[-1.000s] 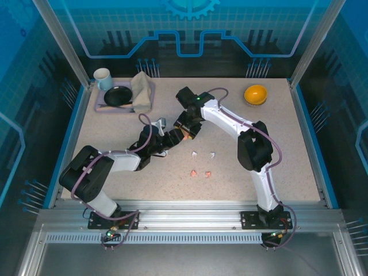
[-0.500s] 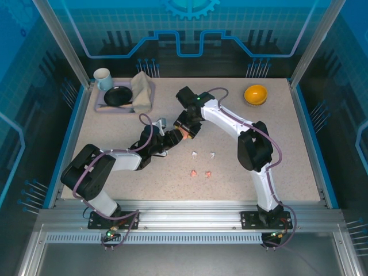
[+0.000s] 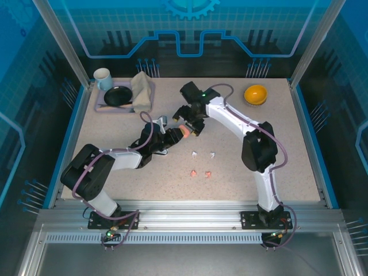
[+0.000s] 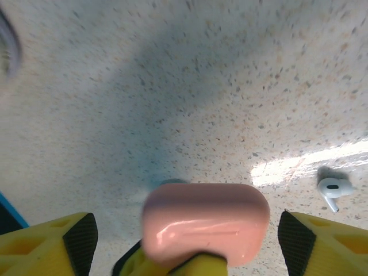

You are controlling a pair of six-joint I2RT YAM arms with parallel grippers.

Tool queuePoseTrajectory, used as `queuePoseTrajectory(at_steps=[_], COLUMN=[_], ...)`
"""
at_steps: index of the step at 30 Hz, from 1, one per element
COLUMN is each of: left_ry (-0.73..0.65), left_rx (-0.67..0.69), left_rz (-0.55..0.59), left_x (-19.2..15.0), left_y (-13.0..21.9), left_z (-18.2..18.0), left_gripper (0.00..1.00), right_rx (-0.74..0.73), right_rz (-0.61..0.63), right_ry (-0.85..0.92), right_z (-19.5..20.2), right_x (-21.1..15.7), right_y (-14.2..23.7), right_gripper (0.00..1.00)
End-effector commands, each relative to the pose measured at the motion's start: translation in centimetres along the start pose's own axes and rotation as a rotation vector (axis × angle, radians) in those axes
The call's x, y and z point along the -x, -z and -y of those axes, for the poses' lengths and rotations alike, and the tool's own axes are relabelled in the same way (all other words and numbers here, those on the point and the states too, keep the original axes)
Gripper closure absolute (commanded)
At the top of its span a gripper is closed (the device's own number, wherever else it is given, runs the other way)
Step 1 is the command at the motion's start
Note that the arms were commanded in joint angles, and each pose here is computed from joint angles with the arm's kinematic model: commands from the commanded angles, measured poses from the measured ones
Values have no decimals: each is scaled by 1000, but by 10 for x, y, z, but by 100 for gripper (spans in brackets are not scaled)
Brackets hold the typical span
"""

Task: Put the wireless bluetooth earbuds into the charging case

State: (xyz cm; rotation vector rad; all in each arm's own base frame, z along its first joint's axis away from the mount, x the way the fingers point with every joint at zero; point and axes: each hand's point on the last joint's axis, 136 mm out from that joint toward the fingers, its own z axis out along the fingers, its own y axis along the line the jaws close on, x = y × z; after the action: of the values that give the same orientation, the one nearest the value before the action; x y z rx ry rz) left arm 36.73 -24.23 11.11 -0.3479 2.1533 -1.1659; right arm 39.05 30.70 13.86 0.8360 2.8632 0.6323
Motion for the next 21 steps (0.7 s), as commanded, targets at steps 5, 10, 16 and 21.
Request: queuePoseTrajectory(at_steps=[5,10,16,21], left_ry=[-172,-193,-190,-194], left_rx=[-45,-98,-197,-236], left_rz=[-87,-130,-223,-284], left_x=[12,36,46,43], left_y=[23,46,57,55], left_z=[38,44,53,61], left_gripper=[100,100,100,100], right_rx=[237,417,653,740], right_rz=[152,222,184,105], right_ry=[215,516,732,819], right_z=[7,16,5,-16], right_x=[49,45,17,-3], right_y=[65,78,89,87], right_gripper=[14,15,16,17])
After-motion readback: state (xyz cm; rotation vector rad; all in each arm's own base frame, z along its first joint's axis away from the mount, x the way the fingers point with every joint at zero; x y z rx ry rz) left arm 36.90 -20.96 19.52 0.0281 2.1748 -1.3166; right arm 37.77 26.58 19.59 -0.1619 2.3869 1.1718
